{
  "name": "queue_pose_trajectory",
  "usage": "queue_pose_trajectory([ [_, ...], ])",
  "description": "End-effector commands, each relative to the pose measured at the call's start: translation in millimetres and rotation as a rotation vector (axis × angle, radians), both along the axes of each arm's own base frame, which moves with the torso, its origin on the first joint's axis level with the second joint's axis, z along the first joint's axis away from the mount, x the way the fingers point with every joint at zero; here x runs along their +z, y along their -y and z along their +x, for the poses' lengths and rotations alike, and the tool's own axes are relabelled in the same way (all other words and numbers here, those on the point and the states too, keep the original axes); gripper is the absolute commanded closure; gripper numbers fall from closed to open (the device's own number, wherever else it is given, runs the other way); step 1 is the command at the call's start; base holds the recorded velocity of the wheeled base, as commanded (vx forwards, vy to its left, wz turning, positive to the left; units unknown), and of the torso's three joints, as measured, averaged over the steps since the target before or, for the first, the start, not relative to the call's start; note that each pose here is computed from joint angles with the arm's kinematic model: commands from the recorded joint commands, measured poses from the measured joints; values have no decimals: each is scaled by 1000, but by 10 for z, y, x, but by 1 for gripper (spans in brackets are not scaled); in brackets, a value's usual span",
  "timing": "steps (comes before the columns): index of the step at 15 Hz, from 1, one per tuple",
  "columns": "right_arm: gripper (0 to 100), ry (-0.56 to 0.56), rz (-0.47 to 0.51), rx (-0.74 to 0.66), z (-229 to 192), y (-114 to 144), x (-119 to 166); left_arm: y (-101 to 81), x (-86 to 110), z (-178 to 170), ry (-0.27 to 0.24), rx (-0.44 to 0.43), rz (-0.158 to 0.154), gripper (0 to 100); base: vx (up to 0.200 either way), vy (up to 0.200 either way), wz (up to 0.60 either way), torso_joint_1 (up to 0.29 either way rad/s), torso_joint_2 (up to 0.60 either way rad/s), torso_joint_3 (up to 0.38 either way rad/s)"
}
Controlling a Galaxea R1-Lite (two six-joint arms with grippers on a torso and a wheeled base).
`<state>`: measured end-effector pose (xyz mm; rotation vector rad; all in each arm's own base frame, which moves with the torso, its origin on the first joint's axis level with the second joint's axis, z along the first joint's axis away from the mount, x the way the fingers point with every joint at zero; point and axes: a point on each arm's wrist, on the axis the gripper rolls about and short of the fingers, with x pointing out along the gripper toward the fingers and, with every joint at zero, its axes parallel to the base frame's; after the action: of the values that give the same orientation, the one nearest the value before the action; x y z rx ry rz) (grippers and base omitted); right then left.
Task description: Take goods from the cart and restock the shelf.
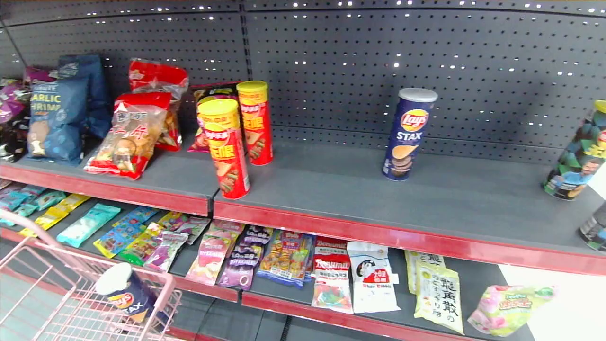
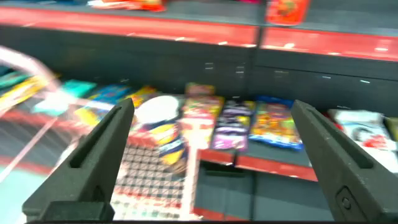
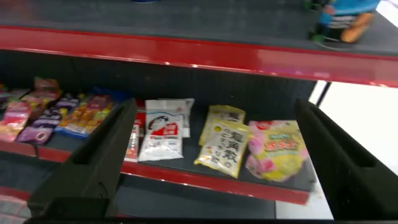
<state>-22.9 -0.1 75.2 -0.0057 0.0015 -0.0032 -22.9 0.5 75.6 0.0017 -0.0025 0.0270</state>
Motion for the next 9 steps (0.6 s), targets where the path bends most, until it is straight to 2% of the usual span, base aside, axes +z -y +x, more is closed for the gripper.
queue_pose_trajectory([
  [1,0,-2,0,0,1,0,0,0,0,1,-1,1,0,0,0,0,600,2,2,2],
  [5,0,0,1,0,1,0,2,0,0,1,-1,2,0,0,0,0,600,2,1,1],
  [9,0,-2,3,-3,1,1,0,0,0,1,-1,2,0,0,0,0,0,0,0,0],
])
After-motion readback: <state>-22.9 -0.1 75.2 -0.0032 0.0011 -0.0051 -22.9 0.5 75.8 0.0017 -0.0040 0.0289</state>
